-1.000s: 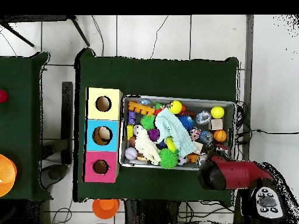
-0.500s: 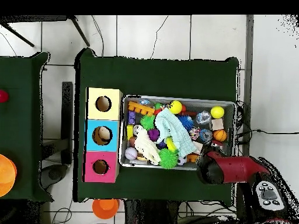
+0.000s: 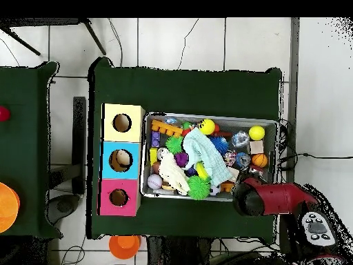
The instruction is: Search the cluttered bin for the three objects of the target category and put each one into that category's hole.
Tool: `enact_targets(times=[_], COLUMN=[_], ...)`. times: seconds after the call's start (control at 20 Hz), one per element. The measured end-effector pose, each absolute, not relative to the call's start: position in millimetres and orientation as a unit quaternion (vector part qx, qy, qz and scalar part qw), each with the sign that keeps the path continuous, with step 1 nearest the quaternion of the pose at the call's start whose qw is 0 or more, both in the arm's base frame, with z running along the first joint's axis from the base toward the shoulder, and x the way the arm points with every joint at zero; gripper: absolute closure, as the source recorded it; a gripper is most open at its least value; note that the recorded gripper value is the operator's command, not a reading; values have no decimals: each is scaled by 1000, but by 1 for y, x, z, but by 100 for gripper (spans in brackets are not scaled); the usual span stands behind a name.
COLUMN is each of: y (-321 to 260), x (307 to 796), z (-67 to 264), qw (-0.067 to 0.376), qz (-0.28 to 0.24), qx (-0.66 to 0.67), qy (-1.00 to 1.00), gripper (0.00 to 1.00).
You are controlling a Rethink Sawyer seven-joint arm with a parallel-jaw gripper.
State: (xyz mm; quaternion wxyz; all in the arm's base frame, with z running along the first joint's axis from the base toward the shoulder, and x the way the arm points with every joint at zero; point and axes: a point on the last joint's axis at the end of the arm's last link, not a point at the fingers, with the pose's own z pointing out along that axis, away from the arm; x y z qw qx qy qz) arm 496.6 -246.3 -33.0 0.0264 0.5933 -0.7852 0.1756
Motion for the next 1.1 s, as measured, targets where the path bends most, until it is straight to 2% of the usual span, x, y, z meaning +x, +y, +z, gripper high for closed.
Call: enact_targets(times=[0.05, 0.1, 0.85, 1.1], y=[-245, -243, -239, -244], x=[497, 498, 510, 511], z=[-33, -34, -34, -31], qw=[31, 43, 106, 93], qz=[177, 182, 184, 171], qx=[599, 613, 632, 611], qy=[-781, -768, -746, -767], gripper=[0, 100, 100, 100])
